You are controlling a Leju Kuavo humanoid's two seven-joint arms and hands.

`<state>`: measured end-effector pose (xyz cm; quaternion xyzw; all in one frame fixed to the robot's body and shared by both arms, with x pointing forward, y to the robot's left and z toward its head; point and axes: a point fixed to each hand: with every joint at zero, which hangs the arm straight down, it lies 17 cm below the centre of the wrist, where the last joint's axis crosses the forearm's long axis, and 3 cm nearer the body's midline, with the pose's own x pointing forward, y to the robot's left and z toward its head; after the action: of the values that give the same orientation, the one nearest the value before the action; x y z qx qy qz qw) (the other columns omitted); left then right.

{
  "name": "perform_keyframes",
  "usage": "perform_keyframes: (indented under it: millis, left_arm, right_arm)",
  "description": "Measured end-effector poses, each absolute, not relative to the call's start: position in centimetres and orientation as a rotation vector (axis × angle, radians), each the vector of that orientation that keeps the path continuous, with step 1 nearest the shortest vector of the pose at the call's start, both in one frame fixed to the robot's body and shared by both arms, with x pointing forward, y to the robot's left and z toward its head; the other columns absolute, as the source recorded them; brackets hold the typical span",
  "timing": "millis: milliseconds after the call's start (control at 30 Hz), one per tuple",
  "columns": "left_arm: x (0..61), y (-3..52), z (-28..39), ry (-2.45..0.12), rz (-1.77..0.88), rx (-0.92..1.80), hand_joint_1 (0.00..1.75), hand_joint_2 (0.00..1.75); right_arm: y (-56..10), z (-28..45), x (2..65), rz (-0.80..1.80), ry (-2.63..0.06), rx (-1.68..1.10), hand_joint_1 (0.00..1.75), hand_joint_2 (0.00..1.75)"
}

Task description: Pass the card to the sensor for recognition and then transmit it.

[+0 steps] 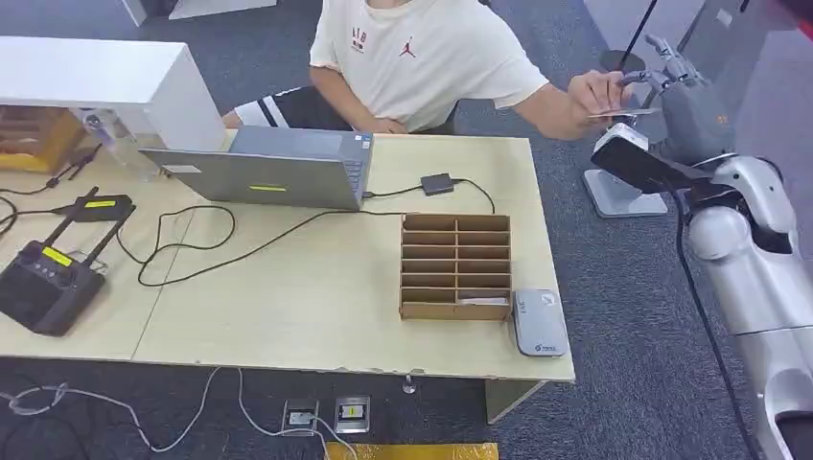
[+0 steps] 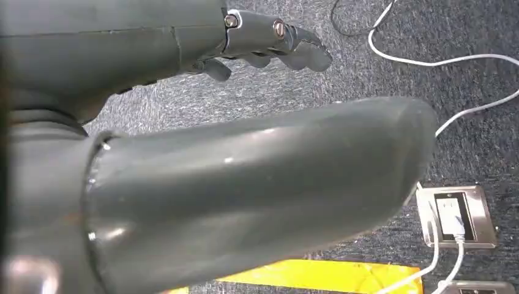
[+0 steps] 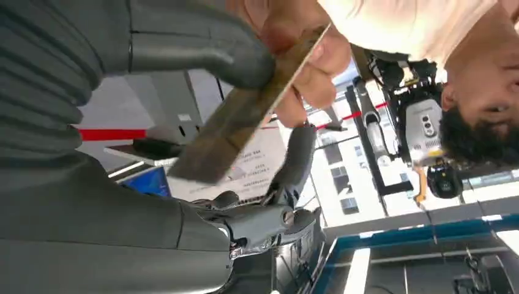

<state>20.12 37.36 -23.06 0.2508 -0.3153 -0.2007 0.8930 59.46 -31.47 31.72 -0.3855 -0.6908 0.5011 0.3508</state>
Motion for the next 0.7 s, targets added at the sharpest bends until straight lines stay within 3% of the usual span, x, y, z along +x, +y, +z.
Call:
perform_keyframes:
  millis: [700]
  left_arm:
    - [18.8, 37.4, -23.7, -0.579, -0.381, 0.534, 0.00, 0.00]
  right_arm:
    - [-31.3, 29.5, 59.2, 1.330, -1.746, -0.924, 1.75, 1.75]
